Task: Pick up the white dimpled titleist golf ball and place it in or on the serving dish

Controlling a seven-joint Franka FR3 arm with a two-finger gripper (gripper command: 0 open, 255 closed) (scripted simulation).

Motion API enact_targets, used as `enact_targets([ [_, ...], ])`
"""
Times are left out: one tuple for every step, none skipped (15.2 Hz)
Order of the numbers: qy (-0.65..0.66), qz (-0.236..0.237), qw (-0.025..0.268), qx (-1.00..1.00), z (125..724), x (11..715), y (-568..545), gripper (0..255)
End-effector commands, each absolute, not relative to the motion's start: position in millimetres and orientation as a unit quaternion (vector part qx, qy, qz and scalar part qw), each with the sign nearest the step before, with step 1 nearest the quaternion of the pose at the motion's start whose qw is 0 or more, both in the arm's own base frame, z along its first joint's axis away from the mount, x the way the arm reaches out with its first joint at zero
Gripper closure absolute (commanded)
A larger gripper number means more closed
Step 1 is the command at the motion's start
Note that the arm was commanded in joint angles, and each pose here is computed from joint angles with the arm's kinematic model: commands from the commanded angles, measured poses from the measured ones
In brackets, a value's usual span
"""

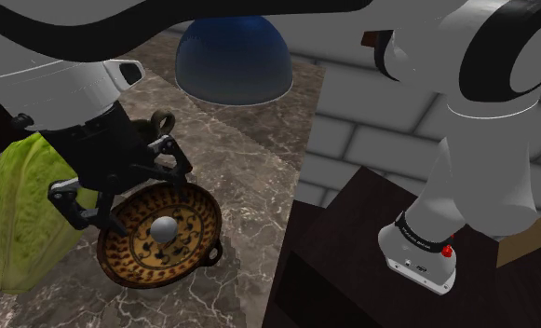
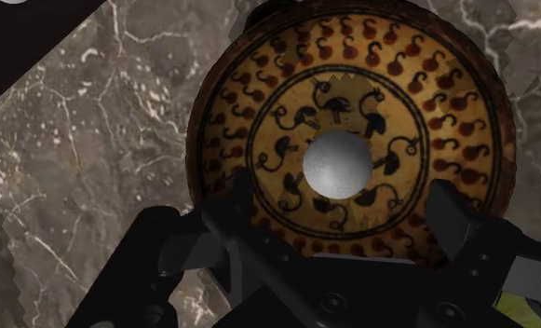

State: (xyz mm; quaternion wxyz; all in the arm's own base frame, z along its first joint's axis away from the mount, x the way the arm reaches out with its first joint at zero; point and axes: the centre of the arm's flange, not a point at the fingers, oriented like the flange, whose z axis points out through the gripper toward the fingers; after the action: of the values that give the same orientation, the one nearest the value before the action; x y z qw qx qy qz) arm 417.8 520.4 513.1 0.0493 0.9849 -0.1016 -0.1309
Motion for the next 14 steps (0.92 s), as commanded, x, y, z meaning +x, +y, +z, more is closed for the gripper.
enact_targets([
  [-0.102,-0.131,0.049,0.985,513,418,520,0],
  [-0.102,-0.131,0.049,0.985,513,418,520,0],
  [-0.102,-0.131,0.049,0.985,526,421,521,0],
  [-0.102,-0.131,0.049,0.985,538,425,522,0],
  [-0.102,-0.131,0.049,0.985,551,428,523,0],
  [-0.102,-0.131,0.049,0.985,561,431,524,0],
  [-0.102,-0.131,0.049,0.985,561,431,524,0],
  [-0.102,-0.131,0.049,0.985,561,431,524,0],
  [-0.102,-0.131,0.049,0.985,561,431,524,0],
  [-0.102,-0.131,0.049,0.985,561,431,524,0],
  [-0.102,-0.131,0.049,0.985,561,431,524,0],
  [-0.102,-0.131,0.049,0.985,561,431,524,0],
  [-0.102,-0.131,0.049,0.985,561,431,524,0],
  [-0.102,-0.131,0.049,0.985,561,431,524,0],
])
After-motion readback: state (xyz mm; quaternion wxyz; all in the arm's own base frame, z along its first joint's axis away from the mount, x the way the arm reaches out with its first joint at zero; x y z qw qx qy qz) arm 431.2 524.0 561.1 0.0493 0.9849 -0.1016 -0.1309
